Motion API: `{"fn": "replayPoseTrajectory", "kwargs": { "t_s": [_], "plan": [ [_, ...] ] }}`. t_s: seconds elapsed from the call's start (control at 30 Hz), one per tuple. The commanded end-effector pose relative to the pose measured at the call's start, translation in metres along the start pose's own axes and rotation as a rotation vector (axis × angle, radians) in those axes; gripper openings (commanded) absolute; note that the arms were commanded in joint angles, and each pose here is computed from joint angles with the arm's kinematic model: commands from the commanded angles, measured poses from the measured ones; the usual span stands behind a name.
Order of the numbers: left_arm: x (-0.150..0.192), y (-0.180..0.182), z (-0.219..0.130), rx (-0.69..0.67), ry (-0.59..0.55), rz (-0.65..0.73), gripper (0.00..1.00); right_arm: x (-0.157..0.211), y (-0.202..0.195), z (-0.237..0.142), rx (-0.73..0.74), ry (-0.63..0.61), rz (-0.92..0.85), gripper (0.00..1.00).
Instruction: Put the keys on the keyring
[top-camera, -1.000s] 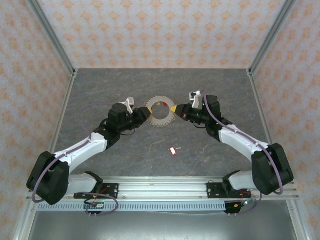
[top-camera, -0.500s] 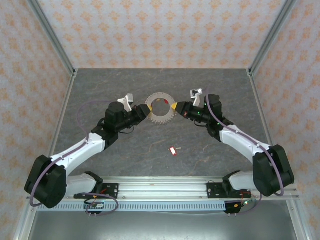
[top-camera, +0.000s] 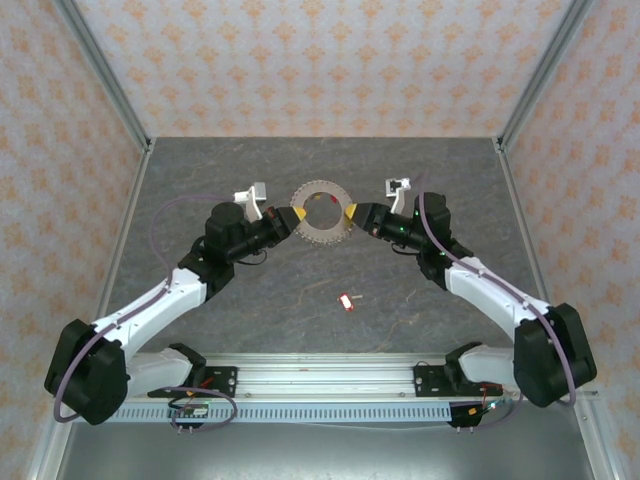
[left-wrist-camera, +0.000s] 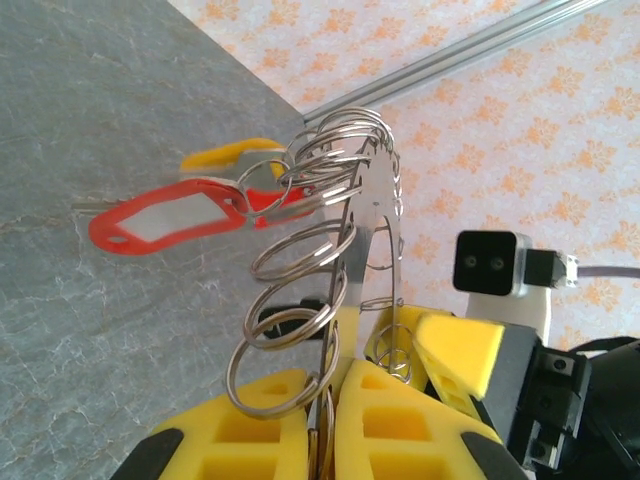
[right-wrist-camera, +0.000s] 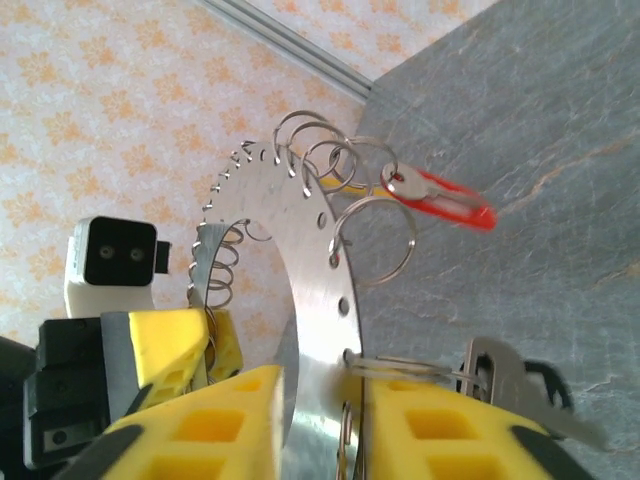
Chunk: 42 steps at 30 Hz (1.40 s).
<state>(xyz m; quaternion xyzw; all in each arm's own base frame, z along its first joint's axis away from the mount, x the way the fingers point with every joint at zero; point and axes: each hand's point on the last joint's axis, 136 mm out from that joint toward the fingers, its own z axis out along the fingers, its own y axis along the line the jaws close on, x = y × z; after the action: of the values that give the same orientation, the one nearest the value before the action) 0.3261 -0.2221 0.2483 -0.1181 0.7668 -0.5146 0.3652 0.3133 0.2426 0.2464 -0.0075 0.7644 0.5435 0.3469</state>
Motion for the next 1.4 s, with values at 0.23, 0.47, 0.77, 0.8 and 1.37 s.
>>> {"fn": "replayPoseTrajectory", "kwargs": {
  "t_s": [0.23,0.47,0.77,0.8,1.37],
  "plan": [
    [-0.031,-0.073,-0.043,0.212,-0.191,0.294,0.0,-0.017,0.008,-0.066,0.125,-0.308,-0.502,0.32],
    [-0.024,-0.102,-0.054,0.258,-0.129,0.454,0.0,0.011,0.054,-0.085,0.02,-0.356,-1.004,0.26],
    [-0.022,-0.087,-0.047,0.032,0.044,0.673,0.0,0.037,0.061,-0.069,0.125,-0.368,-1.336,0.21],
    [-0.023,-0.086,-0.048,0.009,0.057,0.705,0.0,0.035,0.057,-0.069,0.147,-0.377,-1.335,0.21],
    [-0.022,-0.101,-0.052,0.023,0.109,0.771,0.0,0.059,0.06,-0.044,0.066,-0.289,-1.387,0.19]
  ]
}}
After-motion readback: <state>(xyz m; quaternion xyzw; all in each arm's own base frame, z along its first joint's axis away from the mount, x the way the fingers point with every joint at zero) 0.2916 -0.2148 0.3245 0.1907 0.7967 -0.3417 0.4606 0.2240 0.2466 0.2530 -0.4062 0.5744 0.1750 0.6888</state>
